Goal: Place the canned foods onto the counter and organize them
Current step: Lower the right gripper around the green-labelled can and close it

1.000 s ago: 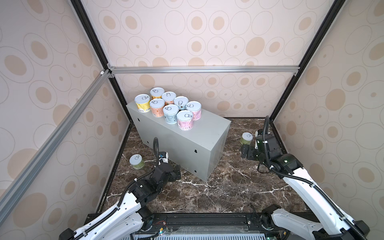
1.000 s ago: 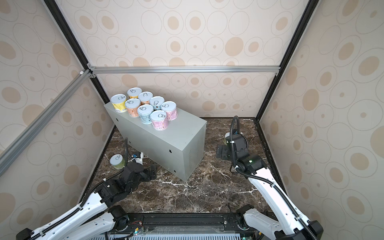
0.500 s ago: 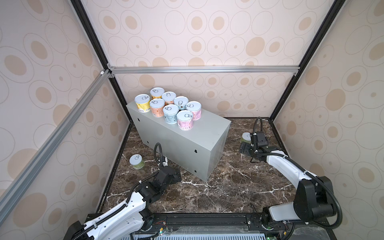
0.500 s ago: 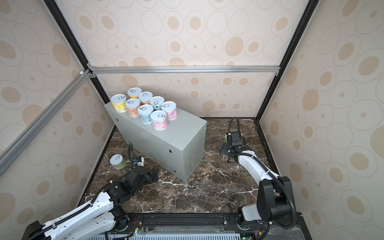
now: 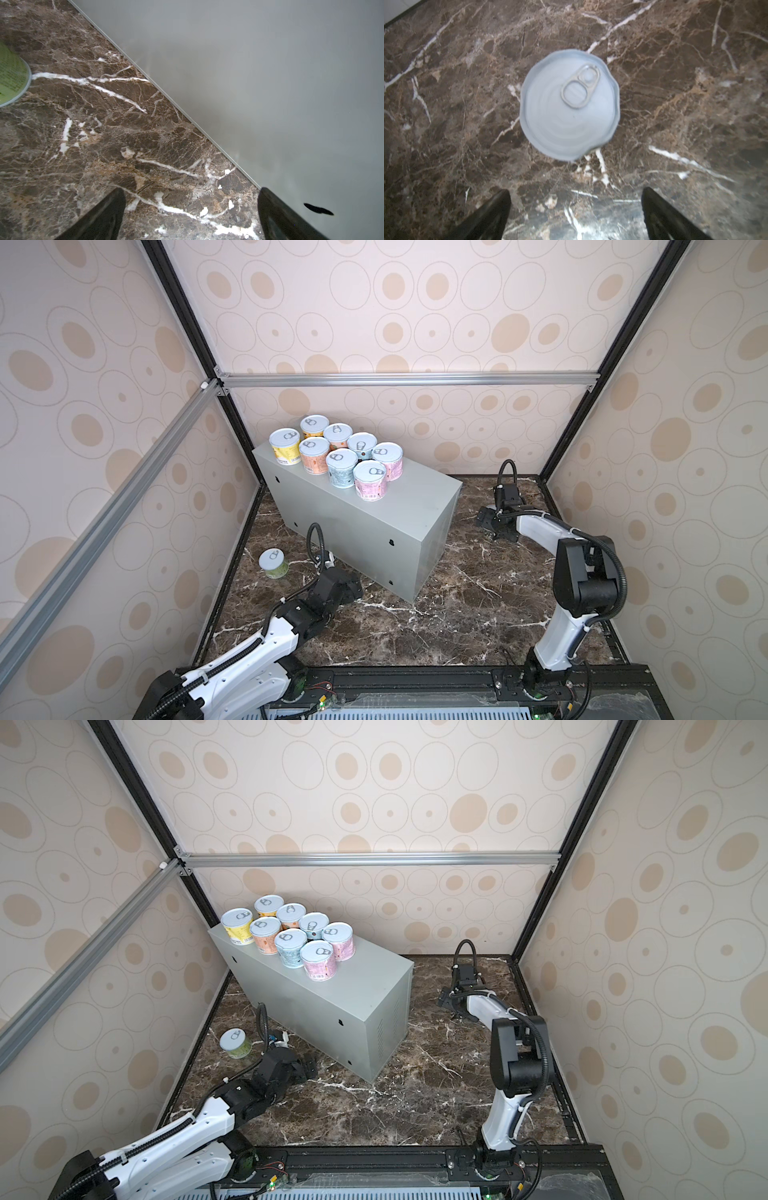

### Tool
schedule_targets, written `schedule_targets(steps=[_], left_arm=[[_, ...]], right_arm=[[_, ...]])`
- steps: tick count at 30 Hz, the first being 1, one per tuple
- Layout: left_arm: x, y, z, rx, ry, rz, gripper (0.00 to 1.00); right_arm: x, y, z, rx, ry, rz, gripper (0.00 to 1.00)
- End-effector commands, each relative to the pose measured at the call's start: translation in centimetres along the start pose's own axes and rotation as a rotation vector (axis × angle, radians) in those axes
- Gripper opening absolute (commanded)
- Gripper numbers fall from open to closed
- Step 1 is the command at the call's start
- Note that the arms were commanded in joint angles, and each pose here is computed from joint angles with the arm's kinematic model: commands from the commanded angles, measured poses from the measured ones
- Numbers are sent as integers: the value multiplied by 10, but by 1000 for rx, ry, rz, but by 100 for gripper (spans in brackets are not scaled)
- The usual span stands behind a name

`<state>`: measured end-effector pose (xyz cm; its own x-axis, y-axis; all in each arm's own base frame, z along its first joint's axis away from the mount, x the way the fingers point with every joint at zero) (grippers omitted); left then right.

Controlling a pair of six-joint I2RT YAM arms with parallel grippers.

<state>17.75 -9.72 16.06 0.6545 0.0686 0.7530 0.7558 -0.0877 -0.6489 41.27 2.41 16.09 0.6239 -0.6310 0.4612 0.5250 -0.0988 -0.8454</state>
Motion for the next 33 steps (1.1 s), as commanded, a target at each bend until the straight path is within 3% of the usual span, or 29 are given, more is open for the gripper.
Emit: schedule_targets(steps=[1, 14, 33], left_arm=[[9, 0, 0, 3, -16, -23, 99], [14, 4, 5, 16, -32, -23, 99], [11, 0, 11, 2, -47, -25, 99]], right_arm=[[9, 8, 1, -24, 8, 24, 100], [24, 39, 12, -68, -12, 94, 97], [25, 55, 8, -129, -65, 170, 83]])
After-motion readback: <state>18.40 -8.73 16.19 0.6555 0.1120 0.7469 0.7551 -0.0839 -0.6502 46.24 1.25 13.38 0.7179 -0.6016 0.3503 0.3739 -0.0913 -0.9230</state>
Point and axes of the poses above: each gripper's point midway between its finger pads, its own y axis out along the fingers, its own z axis along the line the jaws close on, x = y × z, the point moved 10 cm from there along -y, back along the fingers, and after that the axes turned 14 degrees about y, right-handed, at the moved point
